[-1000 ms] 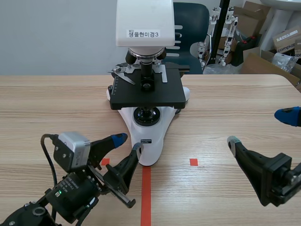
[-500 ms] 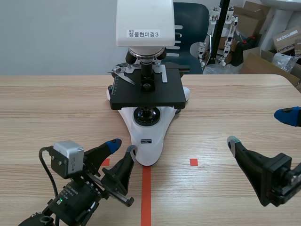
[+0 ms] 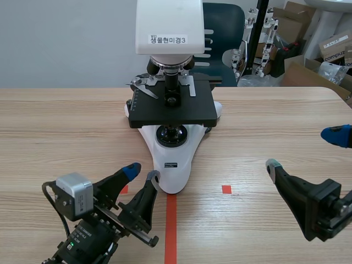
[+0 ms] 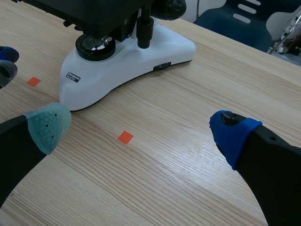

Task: Point at the diaphragm

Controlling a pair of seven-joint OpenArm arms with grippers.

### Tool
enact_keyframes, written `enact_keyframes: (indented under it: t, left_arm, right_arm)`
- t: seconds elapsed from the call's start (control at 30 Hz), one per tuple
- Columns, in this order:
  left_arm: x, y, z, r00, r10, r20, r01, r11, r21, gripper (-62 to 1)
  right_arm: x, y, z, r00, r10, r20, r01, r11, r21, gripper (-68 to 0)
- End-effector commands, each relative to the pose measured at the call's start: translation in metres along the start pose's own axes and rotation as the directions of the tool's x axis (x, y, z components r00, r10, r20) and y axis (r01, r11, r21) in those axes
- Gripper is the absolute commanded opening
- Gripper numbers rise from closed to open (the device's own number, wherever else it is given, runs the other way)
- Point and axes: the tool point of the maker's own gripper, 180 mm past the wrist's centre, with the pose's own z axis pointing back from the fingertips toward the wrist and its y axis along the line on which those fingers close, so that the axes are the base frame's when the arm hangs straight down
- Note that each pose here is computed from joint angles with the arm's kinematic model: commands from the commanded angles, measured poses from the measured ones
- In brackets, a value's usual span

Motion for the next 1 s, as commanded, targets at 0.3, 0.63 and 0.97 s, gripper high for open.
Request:
enact_keyframes:
  t: [0.3, 0.63, 0.97]
  left_arm:
    - [0.004, 0.000, 0.001, 0.998, -0.045, 0.044, 0.047, 0.998, -0.032, -38.5]
    - [0.011, 0.002, -0.005, 0.995, -0.055, 0.077, 0.059, 0.997, -0.042, -47.7]
    - [0.015, 0.004, -0.010, 0.994, -0.063, 0.091, 0.067, 0.997, -0.046, -56.8]
  right_arm:
    - [0.010, -0.002, -0.002, 0.999, 0.013, 0.034, -0.013, 1.000, 0.000, 0.4]
    - [0.010, -0.002, -0.002, 0.999, 0.013, 0.034, -0.013, 1.000, 0.000, 0.4]
    - [0.010, -0.002, -0.002, 0.999, 0.013, 0.034, -0.013, 1.000, 0.000, 0.4]
